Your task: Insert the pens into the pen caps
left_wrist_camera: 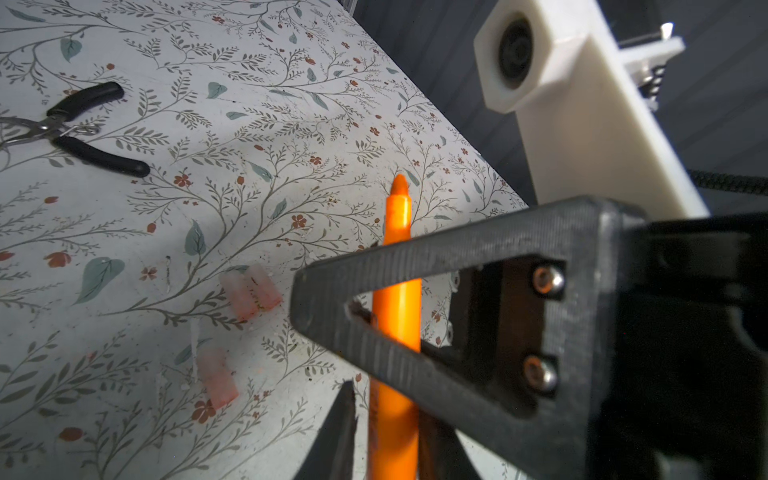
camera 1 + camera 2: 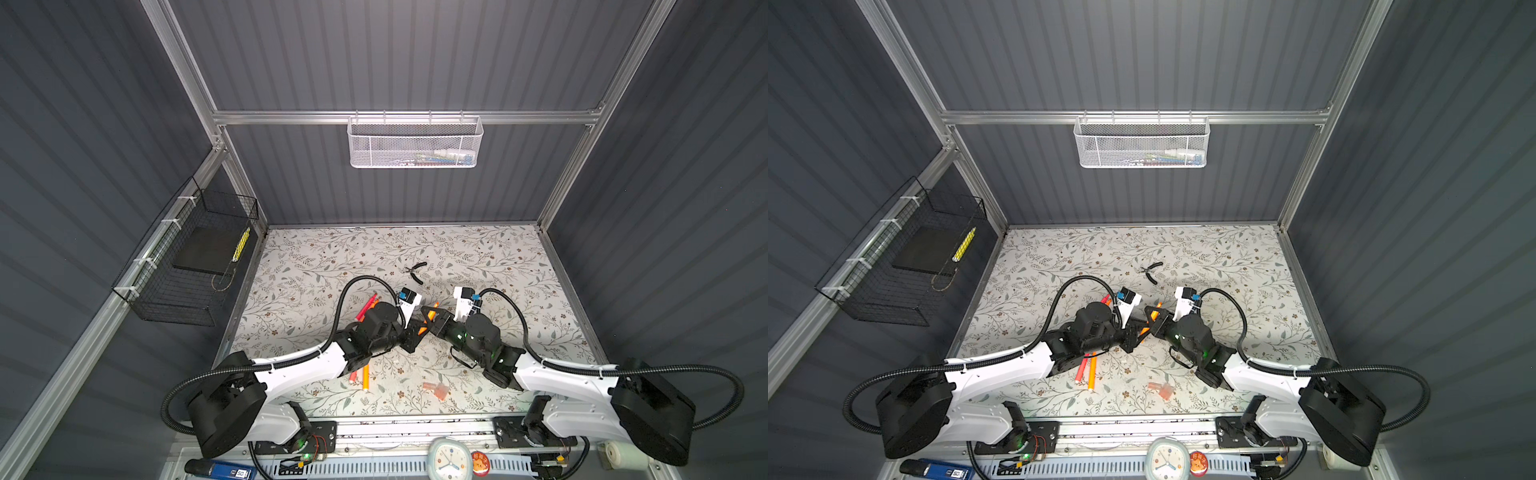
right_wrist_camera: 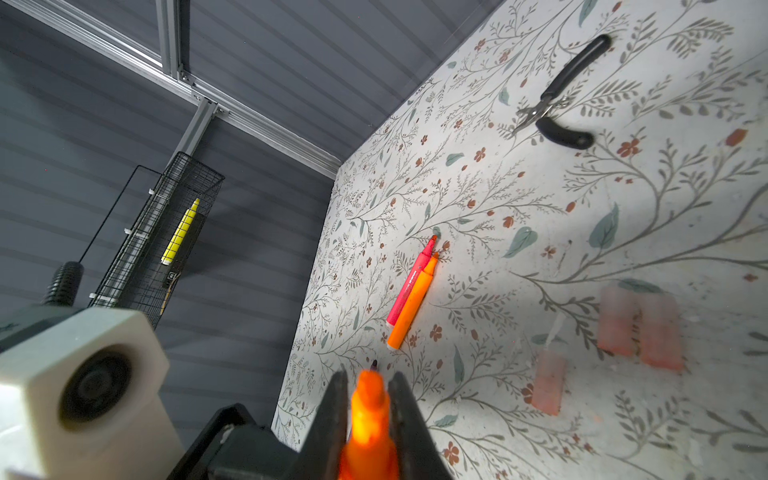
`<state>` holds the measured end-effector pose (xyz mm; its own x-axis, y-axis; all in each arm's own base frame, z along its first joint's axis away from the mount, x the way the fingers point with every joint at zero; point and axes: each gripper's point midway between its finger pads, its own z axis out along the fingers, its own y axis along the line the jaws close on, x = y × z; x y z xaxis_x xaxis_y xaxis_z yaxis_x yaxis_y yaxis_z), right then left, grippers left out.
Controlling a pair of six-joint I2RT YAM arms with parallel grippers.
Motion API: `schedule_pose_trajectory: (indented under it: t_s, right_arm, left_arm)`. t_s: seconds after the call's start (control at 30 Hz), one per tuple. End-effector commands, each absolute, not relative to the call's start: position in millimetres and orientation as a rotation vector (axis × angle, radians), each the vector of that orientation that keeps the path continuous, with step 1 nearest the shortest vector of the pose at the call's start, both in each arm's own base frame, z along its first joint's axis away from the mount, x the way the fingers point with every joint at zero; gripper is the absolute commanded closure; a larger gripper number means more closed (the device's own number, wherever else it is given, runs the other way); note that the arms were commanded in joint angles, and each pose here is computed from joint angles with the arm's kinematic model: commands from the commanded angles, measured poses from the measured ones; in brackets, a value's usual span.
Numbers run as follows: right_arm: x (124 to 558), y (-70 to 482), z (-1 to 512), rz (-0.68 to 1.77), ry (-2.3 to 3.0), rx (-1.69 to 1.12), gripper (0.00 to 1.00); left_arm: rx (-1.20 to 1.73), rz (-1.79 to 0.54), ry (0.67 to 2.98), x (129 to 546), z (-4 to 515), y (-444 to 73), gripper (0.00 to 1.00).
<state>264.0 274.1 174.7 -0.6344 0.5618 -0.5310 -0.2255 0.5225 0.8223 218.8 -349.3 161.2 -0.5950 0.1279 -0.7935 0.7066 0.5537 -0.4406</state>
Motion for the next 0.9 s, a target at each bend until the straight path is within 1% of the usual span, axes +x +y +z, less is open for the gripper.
schedule_pose_trajectory:
  t_s: [0.0,0.17,0.3,0.37,0.43,0.5,0.53,0.67,0.77,0.83,0.87]
  right_arm:
    - [260.6,285.6,193.6,1.265,1.88,0.25,1.0]
    - [259.9,288.2,194.0,1.278,1.873,0.257,1.0]
    - [259.9,290.3,194.8,1.29,1.865,0.267,1.0]
    - [259.2,292.2,194.6,1.294,1.865,0.265,1.0]
    - [258.8,293.8,193.5,1.297,1.869,0.266,1.0]
    - [258.6,295.2,192.9,1.298,1.869,0.267,1.0]
    - [258.4,295.7,191.8,1.297,1.872,0.267,1.0]
    - [259.1,294.3,189.2,1.297,1.87,0.283,1.0]
    - [258.9,294.1,191.7,1.305,1.861,0.283,1.0]
    - [258.1,295.1,192.8,1.312,1.858,0.279,1.0]
    - [258.3,295.3,193.5,1.312,1.856,0.277,1.0]
  left_arm:
    - [0.673,-1.038,2.035,220.0,165.5,-354.4,0.75]
    - [0.674,-1.047,2.025,220.3,166.5,-356.2,0.73]
    - [0.677,-1.057,2.026,220.2,163.6,-358.1,0.64]
    - [0.678,-1.063,2.022,220.3,164.8,-359.4,0.63]
    - [0.673,-1.065,2.023,220.7,164.6,-359.4,0.71]
    - [0.673,-1.064,2.025,220.7,164.6,-359.7,0.83]
    - [0.671,-1.061,2.025,221.5,165.4,-359.6,0.87]
    - [0.679,-1.07,2.014,219.5,166.3,-359.4,0.88]
    - [0.69,-1.084,2.003,217.0,165.9,-359.4,0.92]
    - [0.7,-1.089,1.999,215.8,165.3,-360.3,0.83]
    - [0.707,-1.088,2.003,215.3,164.1,-360.3,0.75]
